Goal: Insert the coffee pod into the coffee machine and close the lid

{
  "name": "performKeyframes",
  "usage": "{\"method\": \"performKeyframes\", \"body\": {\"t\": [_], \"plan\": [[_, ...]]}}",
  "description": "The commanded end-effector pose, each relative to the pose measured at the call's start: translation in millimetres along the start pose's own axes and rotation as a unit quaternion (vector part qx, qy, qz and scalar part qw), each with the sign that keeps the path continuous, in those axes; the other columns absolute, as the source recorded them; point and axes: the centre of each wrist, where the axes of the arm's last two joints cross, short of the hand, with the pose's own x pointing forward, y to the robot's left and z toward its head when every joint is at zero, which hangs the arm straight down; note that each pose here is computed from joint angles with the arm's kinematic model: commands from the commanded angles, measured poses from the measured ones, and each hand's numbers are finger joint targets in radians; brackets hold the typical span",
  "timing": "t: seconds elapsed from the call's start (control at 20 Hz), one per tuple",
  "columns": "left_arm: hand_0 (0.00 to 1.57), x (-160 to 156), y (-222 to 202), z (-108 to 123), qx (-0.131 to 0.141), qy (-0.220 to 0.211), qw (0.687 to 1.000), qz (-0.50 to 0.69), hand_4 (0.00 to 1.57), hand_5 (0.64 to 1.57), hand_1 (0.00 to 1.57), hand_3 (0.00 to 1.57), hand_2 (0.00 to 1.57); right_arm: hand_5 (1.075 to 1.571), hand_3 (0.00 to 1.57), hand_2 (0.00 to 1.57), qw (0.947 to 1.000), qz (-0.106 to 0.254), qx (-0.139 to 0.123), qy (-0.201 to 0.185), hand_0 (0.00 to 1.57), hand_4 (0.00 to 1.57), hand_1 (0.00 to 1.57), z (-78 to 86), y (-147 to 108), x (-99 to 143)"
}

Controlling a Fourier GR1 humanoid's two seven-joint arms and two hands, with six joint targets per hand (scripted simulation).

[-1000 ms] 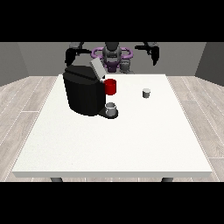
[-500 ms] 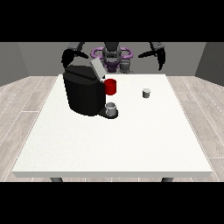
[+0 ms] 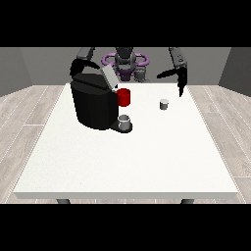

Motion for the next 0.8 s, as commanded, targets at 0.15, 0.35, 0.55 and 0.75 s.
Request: {"method": "performKeyframes", "body": {"t": [0.15,0.35,0.55,0.75], "plan": [[0.00,-18,35,-15,0.005,0.021,0.999,-0.029,0.00,1.571,0.00,0.00,0.00,1.571,0.00,0.00,0.9998,0.005,0.015,-0.008,0.00,0.35,0.00,-10.9,9,14],[0.00,-9,-9,-33,-0.021,0.047,0.997,-0.064,0.00,1.571,0.00,0.00,0.00,1.571,0.00,0.00,0.9997,0.010,-0.007,0.022,0.00,0.37,0.00,-32.1,22,16],[0.00,-18,-23,-30,-0.039,0.060,0.993,-0.099,0.00,1.571,0.00,0.00,0.11,1.571,0.00,0.00,0.9986,0.032,-0.019,0.039,0.00,0.41,0.00,-24.5,-3,-12],[0.10,-16,-13,-40,-0.038,0.079,0.988,-0.124,0.00,1.571,0.10,0.00,0.50,1.571,0.00,0.00,0.9981,0.031,-0.021,0.049,0.00,0.42,0.00,-21.9,1,-18]]}}
